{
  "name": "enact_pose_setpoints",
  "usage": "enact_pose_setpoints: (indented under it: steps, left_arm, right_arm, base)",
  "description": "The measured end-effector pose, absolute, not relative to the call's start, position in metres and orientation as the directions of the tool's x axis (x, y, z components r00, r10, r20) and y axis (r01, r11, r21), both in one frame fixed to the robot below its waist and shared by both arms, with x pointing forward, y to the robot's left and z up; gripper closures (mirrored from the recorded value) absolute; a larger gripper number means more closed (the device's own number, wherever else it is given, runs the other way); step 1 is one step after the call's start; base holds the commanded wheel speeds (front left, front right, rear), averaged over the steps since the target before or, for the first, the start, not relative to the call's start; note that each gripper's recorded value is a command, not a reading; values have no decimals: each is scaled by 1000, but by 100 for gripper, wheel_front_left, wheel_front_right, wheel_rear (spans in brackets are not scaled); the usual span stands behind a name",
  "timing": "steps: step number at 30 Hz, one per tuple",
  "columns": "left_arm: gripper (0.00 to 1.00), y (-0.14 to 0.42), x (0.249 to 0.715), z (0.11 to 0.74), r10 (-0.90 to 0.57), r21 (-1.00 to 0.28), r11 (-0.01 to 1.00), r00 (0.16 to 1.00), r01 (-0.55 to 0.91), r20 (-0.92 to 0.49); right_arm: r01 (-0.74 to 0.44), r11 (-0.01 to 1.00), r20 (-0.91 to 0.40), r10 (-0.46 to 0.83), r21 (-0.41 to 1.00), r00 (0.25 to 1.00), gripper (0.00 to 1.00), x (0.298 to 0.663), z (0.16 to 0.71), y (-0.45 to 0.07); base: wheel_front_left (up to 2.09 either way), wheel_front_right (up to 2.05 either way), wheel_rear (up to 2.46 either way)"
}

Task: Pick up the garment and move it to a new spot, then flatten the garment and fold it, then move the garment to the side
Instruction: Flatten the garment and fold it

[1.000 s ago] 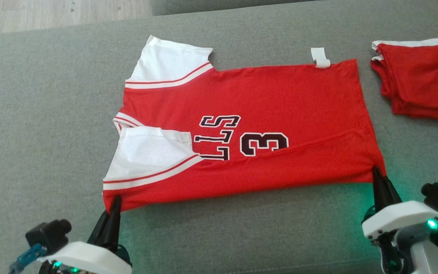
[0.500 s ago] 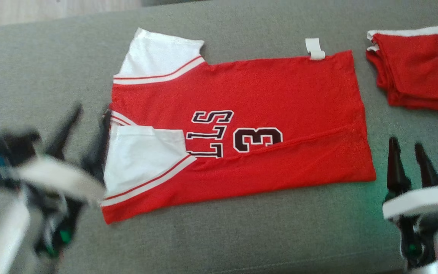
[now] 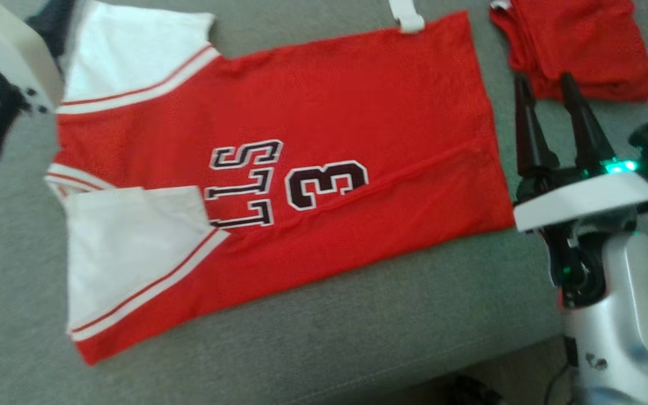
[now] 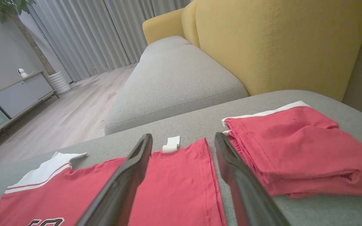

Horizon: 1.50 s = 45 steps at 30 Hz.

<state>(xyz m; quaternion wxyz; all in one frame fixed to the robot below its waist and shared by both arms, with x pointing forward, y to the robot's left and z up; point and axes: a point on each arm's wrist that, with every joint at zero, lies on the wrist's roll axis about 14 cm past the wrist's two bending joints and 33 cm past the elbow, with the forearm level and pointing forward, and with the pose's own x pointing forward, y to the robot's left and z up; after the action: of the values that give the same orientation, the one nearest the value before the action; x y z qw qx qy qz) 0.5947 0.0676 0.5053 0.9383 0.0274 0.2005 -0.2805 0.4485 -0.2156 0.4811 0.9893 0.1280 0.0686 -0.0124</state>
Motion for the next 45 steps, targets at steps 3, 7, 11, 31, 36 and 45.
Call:
enact_pose_setpoints:
  steps: [3,7,11,31,36,45]
  left_arm:
    - [0,67,612,473,-492,-61,847,734,529,-468]
    - [0,65,622,439,-469,-56,848,696,527,-543]
    - [0,61,625,397,-453,-78,847,638,525,-623]
    - [31,71,623,353,-366,-37,858,561,512,-742]
    - [100,66,619,354,-382,-38,843,549,536,-744]
    - [100,69,620,379,-411,-23,849,631,529,-657]
  right_arm:
    - [44,970,-134,-12,239,991,0,455,480,-219]
    - [61,971,-137,-30,233,990,0,456,476,-226]
    - [96,970,-158,-60,224,986,0,450,465,-236]
    - [118,967,-175,-78,227,981,0,447,453,-240]
    - [112,967,-163,-76,228,984,0,451,456,-240]
    - [99,974,-175,-63,205,983,0,460,457,-239]
  base:
    - [0,0,0]
    - [0,0,0]
    - [0,0,0]
    - [0,0,0]
    - [0,0,0]
    - [0,0,0]
